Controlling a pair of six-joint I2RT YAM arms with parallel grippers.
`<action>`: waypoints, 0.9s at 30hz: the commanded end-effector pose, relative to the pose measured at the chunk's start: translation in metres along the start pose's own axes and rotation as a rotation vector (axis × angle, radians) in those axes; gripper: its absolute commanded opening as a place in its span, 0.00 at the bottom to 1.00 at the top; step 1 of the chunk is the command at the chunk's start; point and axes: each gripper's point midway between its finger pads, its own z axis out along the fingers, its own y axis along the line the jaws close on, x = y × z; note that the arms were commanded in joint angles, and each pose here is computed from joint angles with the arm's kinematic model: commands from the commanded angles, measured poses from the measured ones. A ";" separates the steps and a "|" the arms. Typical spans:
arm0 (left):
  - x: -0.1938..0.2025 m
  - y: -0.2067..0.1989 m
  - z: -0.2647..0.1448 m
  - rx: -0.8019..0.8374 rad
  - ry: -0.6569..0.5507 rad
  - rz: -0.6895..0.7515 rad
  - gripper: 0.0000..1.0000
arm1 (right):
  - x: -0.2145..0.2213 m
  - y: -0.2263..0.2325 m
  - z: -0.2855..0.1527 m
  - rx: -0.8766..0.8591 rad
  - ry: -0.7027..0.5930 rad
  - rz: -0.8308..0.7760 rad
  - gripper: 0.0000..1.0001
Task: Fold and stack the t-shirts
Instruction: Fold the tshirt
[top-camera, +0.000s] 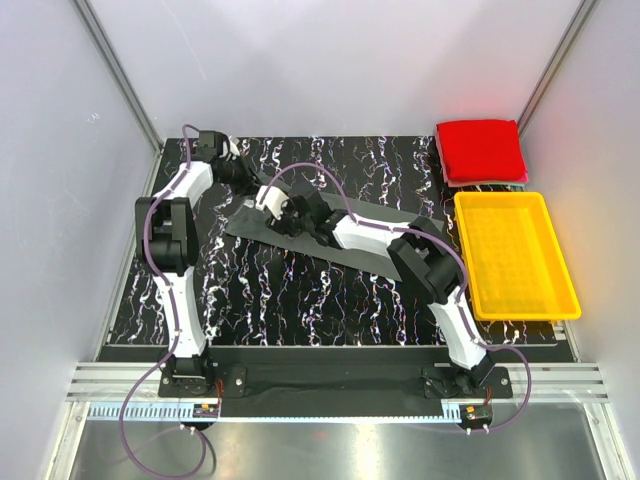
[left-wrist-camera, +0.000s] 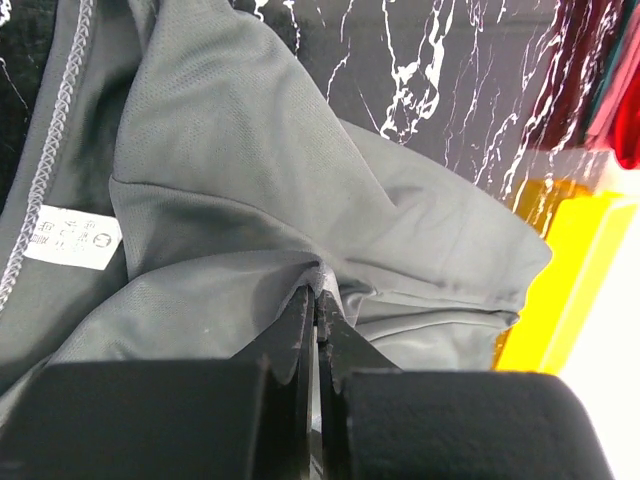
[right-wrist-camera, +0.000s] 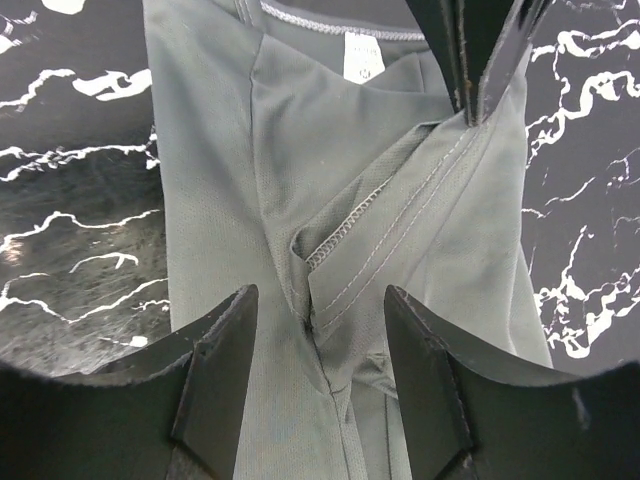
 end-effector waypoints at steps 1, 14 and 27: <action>-0.013 -0.022 -0.001 0.112 -0.014 -0.015 0.00 | -0.005 -0.007 0.007 0.058 -0.032 -0.019 0.61; -0.023 -0.036 0.008 0.190 -0.030 -0.049 0.00 | -0.005 -0.028 0.010 0.204 -0.038 0.021 0.58; -0.025 -0.053 0.021 0.302 -0.023 0.009 0.00 | 0.004 -0.048 0.002 0.370 -0.061 0.154 0.22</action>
